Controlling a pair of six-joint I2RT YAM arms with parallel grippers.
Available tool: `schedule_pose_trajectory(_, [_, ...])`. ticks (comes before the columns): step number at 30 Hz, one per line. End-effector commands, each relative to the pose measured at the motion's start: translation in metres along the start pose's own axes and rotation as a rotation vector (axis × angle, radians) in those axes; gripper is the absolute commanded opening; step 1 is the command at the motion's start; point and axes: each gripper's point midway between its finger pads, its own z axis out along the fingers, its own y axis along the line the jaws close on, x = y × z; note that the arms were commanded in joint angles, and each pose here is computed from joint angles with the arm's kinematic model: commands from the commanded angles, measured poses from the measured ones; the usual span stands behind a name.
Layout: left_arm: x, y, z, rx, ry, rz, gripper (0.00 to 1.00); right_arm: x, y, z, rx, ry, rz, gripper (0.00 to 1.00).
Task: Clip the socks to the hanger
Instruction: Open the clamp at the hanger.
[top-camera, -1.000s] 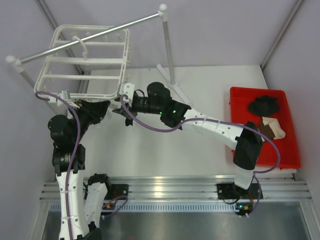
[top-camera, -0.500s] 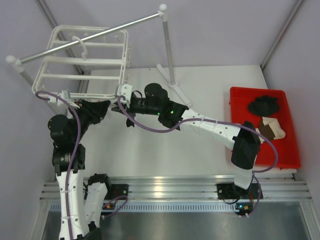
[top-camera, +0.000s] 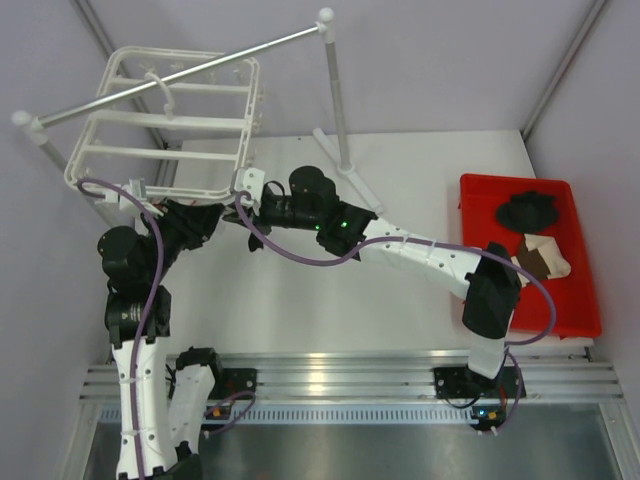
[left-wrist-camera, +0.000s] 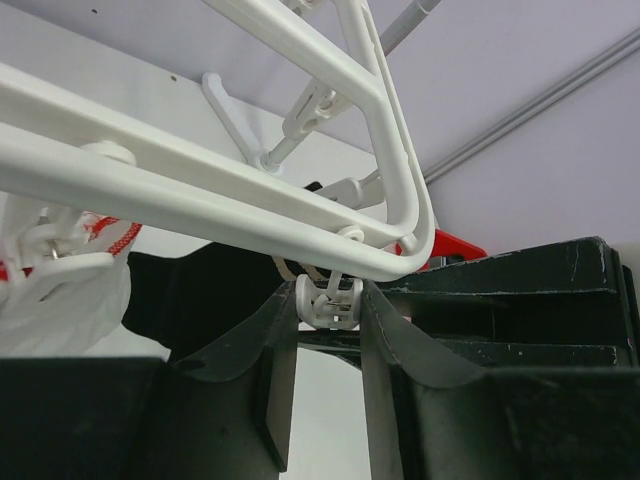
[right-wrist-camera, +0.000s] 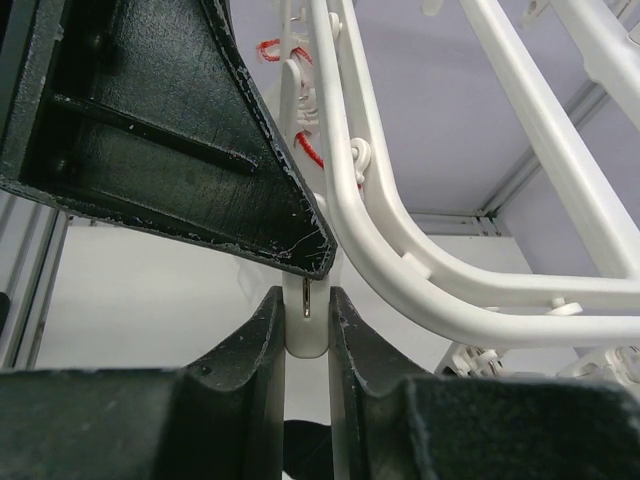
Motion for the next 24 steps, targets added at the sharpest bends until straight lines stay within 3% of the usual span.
schedule_pose_trajectory(1, [-0.012,-0.008,-0.004,0.001,-0.034,0.029,0.32,-0.046,-0.005,-0.005,0.019,-0.11,-0.046,0.0])
schedule_pose_trajectory(4, [-0.016,-0.009,-0.004,-0.004,-0.049,0.022,0.39,-0.043,-0.003,-0.007,0.014,-0.104,-0.051,0.0])
schedule_pose_trajectory(18, [-0.029,-0.009,-0.006,-0.031,-0.101,0.014,0.41,-0.038,0.0,-0.012,0.006,-0.093,-0.06,0.0])
schedule_pose_trajectory(22, [-0.029,-0.008,-0.006,-0.041,-0.108,0.01,0.36,-0.038,0.002,-0.012,-0.001,-0.096,-0.06,0.0])
schedule_pose_trajectory(24, [-0.029,-0.01,-0.005,-0.026,-0.105,0.016,0.26,-0.038,0.001,-0.012,-0.001,-0.096,-0.062,0.0])
